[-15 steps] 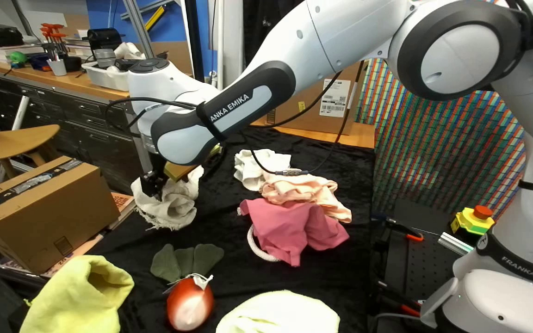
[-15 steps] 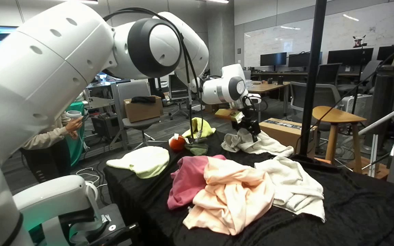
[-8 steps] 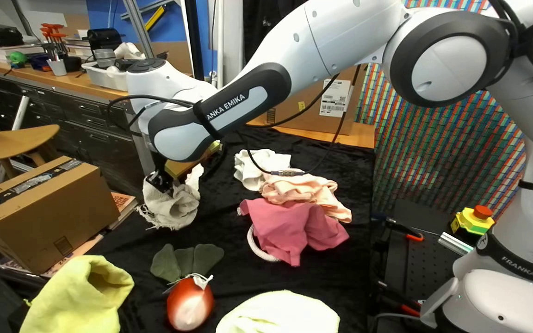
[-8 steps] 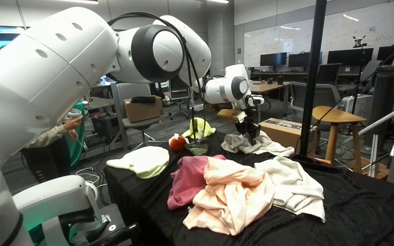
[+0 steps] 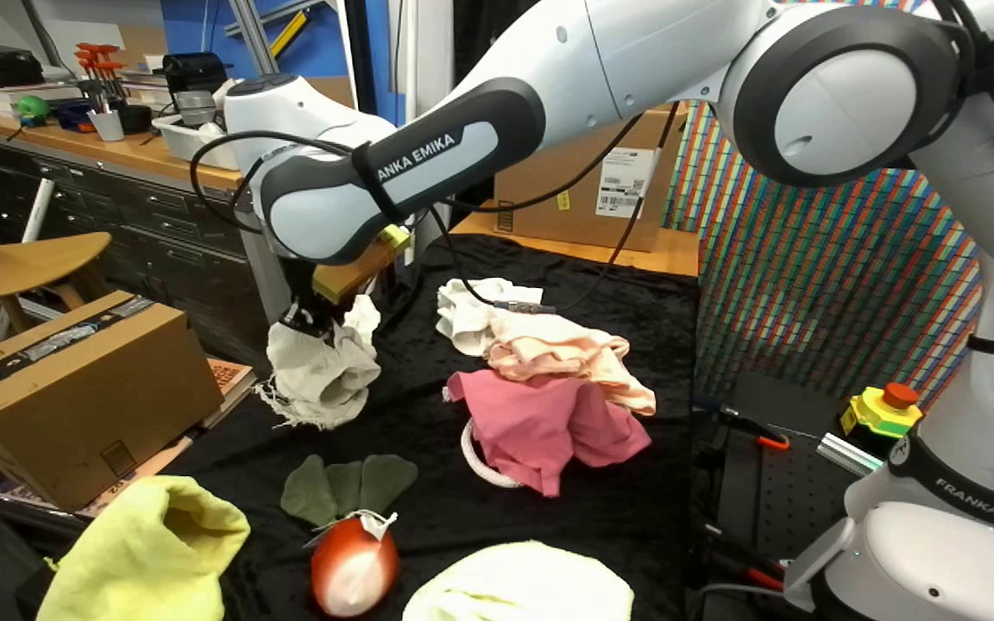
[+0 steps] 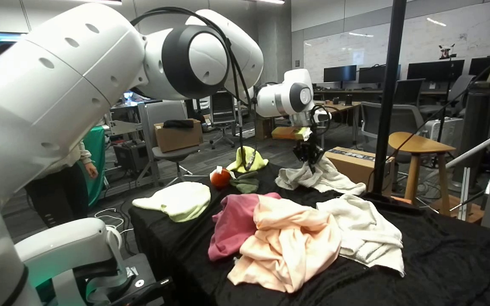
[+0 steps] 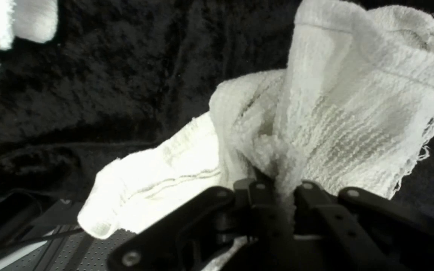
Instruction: Place the t-shirts, towels and radish in a pile on the table
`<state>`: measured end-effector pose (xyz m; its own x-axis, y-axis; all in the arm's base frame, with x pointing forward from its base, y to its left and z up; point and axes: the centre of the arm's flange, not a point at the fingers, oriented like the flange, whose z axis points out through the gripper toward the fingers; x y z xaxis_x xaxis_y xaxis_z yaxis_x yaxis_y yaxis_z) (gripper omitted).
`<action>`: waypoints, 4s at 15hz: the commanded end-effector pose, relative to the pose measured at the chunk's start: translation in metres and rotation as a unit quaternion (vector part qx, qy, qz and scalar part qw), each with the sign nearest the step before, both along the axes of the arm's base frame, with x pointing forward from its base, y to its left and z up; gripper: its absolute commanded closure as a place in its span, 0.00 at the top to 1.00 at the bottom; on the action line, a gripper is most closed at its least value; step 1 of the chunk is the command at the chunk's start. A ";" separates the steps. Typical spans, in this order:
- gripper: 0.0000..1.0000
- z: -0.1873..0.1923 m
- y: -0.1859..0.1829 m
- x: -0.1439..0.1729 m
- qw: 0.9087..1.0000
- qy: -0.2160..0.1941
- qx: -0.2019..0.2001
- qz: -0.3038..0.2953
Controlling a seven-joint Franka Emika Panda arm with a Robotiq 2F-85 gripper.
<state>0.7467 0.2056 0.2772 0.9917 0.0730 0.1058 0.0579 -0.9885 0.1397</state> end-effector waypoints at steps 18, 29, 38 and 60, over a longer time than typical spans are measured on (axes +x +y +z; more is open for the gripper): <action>0.09 0.251 -0.138 -0.194 0.996 -0.061 0.053 -0.044; 0.49 0.237 -0.151 -0.223 0.998 0.019 0.043 -0.036; 1.00 0.211 -0.108 -0.193 0.999 0.044 0.022 -0.007; 1.00 0.122 0.191 -0.109 0.970 0.046 0.031 0.236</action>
